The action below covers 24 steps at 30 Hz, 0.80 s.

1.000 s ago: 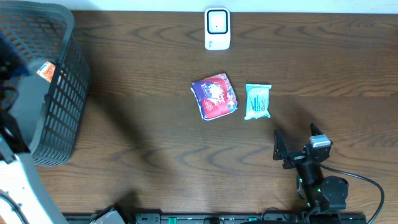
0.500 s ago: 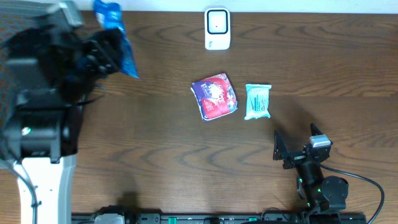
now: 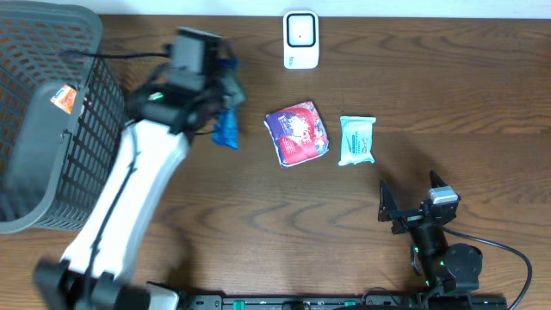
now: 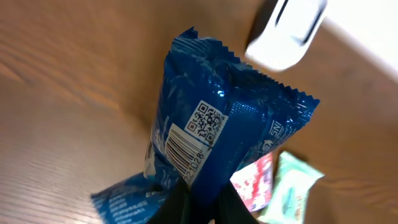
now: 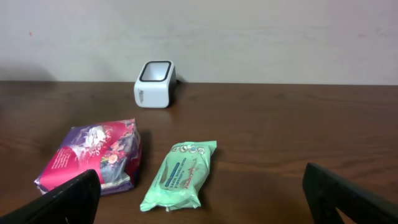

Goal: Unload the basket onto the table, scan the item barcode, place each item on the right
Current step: 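Carry the blue Oreo pack to the scanner and place it left of the packs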

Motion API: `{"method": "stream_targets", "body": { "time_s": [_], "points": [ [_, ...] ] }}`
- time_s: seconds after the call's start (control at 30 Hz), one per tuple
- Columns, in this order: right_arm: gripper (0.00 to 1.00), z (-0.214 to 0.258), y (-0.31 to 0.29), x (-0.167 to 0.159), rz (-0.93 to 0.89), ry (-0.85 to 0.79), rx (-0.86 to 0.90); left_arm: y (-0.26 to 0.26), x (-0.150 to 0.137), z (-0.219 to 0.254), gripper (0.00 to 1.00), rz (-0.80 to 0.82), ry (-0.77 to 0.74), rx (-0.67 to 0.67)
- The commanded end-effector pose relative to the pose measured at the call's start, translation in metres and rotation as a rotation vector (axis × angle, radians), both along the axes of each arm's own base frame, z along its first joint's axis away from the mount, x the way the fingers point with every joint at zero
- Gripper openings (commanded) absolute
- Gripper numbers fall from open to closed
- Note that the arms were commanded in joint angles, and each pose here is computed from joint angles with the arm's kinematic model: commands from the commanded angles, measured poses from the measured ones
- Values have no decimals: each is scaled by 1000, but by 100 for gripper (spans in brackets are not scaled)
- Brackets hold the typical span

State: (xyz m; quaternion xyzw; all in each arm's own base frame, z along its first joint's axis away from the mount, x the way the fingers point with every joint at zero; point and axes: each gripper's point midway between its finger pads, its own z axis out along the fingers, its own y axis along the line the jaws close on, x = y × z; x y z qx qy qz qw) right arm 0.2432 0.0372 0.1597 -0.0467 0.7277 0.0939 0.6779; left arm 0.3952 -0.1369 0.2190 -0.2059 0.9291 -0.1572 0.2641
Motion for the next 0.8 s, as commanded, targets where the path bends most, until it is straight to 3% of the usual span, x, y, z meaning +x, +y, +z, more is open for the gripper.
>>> {"method": "stream_targets", "body": {
  "time_s": [0.0, 0.17, 0.4, 0.57, 0.77],
  "points": [
    [99, 0, 1, 0, 5, -2, -8, -20, 4, -37, 7, -6, 82, 41],
    [99, -1, 1, 0, 4, -1, -8, -16, -1, -102, 7, 164, 235, 149],
    [99, 0, 1, 0, 4, -2, -9, -39, -10, -169, 7, 317, 393, 90],
    [99, -1, 1, 0, 4, -1, -9, -87, -1, -200, 7, 254, 416, -42],
    [99, 0, 1, 0, 4, -2, -9, -126, 19, -196, 7, 144, 320, -139]
  ]
}}
